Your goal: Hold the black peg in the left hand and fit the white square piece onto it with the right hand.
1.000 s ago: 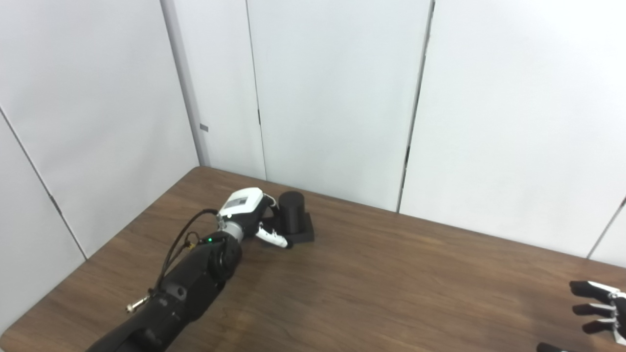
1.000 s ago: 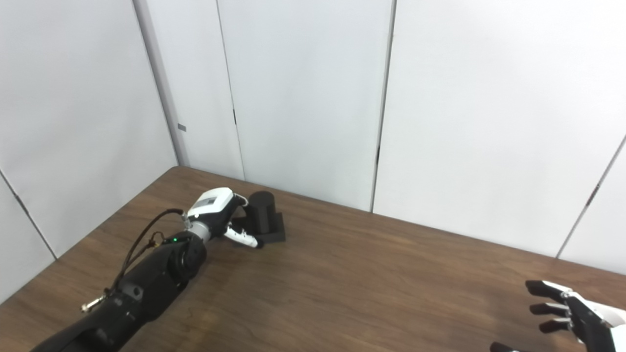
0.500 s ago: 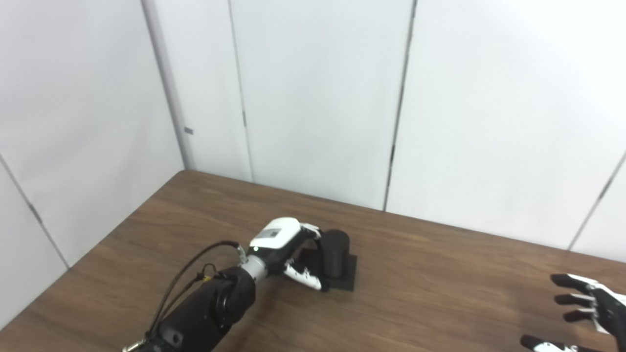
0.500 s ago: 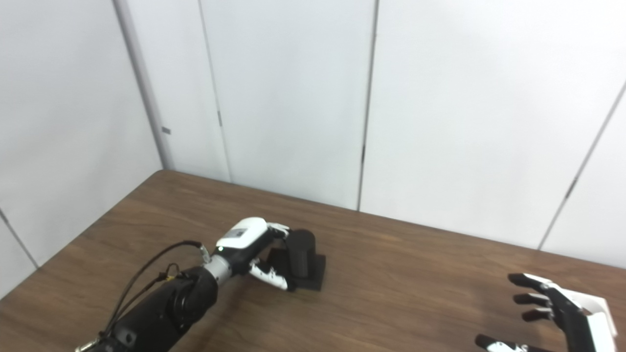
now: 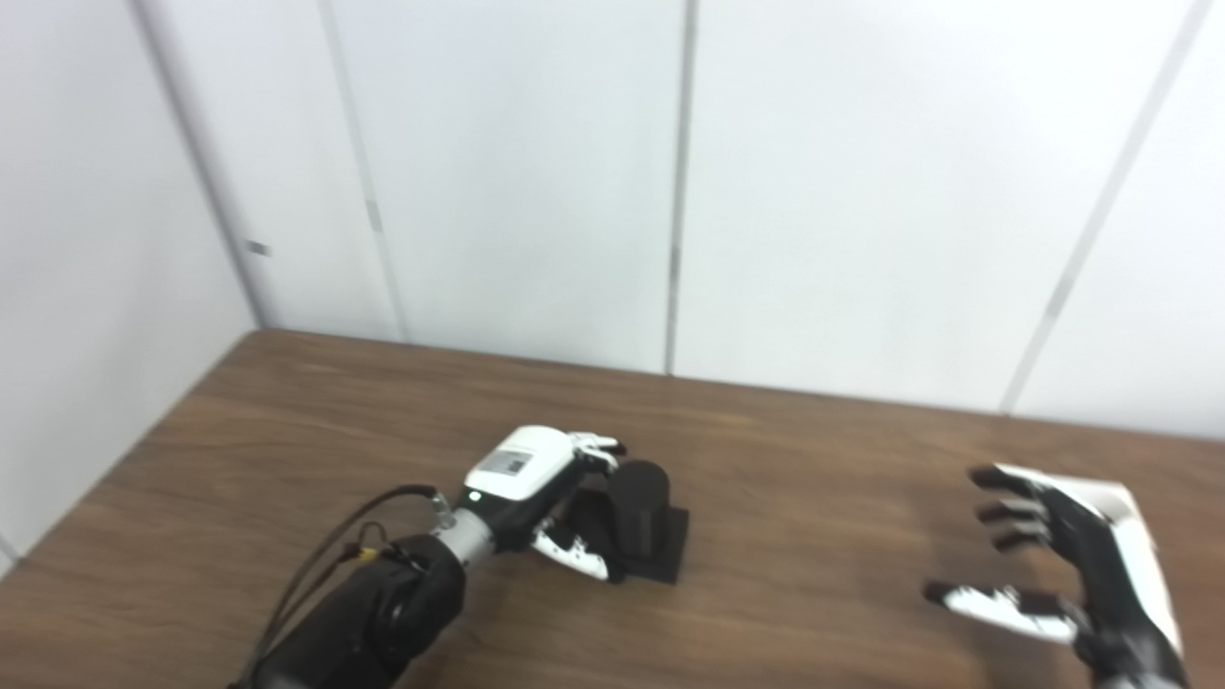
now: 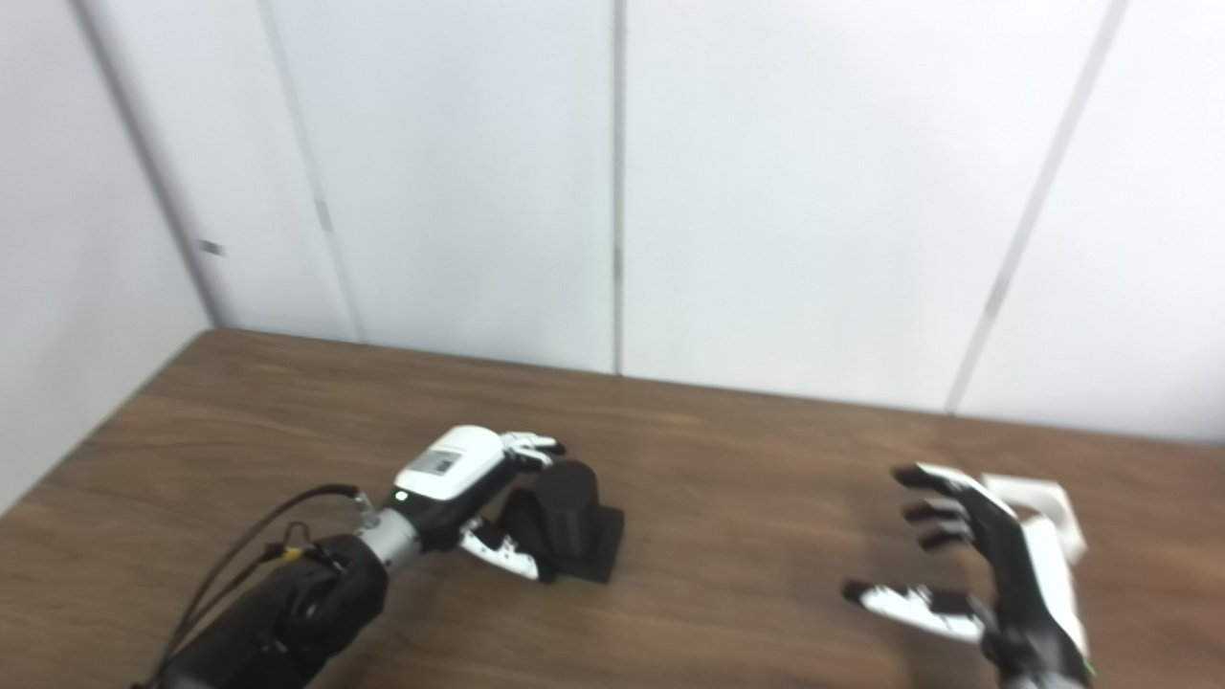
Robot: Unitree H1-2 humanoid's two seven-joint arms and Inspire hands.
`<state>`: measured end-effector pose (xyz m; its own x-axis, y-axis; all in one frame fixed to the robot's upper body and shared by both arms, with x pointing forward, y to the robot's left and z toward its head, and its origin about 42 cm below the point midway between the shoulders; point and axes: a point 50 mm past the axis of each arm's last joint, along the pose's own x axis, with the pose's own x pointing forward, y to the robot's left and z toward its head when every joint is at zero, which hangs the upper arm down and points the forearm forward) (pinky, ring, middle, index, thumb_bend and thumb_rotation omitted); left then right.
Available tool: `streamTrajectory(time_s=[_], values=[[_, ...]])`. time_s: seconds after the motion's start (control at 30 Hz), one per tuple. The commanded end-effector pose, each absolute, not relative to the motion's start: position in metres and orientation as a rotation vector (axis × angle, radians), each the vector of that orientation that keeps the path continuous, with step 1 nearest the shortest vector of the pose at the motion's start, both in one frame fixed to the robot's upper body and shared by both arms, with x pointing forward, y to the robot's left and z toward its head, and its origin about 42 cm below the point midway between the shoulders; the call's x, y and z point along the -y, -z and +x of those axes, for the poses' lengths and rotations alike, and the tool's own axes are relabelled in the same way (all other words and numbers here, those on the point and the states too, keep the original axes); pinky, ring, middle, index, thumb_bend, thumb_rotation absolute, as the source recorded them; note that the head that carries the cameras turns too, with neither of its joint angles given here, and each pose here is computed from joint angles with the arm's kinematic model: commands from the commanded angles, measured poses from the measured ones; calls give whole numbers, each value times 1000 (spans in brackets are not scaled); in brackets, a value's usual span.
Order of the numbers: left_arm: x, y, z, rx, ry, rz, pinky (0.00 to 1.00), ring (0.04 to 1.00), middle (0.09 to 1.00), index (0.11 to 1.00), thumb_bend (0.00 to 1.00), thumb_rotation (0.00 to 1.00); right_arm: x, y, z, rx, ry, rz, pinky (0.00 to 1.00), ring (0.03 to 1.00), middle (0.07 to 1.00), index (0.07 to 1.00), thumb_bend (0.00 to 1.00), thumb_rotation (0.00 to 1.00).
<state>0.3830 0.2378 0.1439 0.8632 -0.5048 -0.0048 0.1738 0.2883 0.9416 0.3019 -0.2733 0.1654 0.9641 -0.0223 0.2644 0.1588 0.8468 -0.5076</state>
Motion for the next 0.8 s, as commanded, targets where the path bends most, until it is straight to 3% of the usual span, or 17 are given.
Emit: streamTrajectory(time_s=[0.0, 0.77], values=[[-223, -137, 375, 349, 557, 1219, 803, 869, 861, 487, 523, 67, 267, -183, 312, 369, 102, -547, 496, 633, 735, 688, 592, 0], [-176, -107, 375, 334, 791, 1270, 813, 877, 847, 488, 524, 64, 252, -179, 315, 373, 103, -547, 487, 617, 729, 697, 572, 0]])
